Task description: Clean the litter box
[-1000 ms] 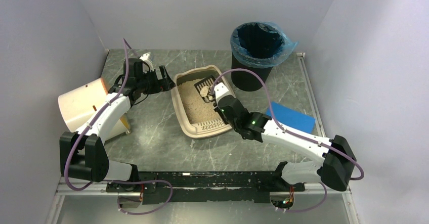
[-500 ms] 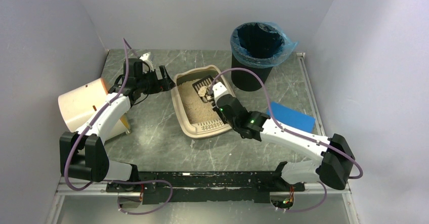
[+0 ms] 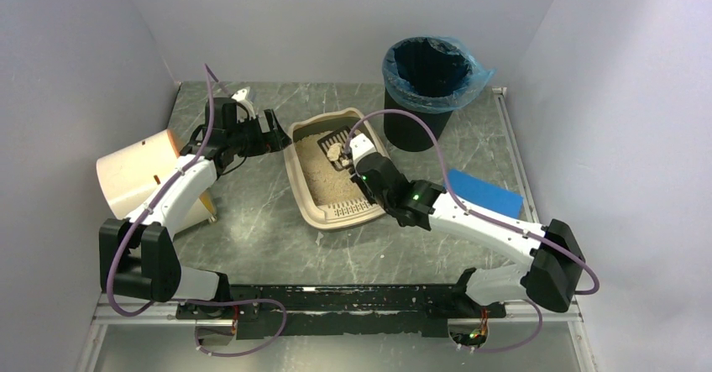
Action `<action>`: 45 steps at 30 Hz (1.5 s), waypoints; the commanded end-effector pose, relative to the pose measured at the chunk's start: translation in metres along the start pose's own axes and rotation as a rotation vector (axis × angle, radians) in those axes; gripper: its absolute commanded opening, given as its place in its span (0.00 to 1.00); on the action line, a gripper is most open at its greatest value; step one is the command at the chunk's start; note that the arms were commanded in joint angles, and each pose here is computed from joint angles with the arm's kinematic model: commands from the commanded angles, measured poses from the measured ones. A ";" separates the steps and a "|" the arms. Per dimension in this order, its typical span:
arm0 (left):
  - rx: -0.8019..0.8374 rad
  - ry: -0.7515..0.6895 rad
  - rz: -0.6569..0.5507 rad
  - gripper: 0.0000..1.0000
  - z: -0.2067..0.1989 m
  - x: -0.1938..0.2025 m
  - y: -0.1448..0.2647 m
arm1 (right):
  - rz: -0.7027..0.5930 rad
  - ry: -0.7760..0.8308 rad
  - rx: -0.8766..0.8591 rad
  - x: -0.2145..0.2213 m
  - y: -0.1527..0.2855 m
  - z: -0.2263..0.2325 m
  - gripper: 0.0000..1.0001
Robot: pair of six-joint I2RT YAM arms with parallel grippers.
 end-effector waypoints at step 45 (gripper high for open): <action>0.024 -0.014 -0.041 0.98 -0.003 -0.006 0.005 | -0.213 -0.392 0.038 -0.199 0.027 -0.123 0.00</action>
Point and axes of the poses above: each gripper's point midway between its finger pads, its own y axis back along the fingers, its own z axis along the line the jaws close on, x = y × z, the point moved 3 cm from there along y, back along the fingers, and after that the axes turned 10 degrees about -y, right-handed, at the moved point
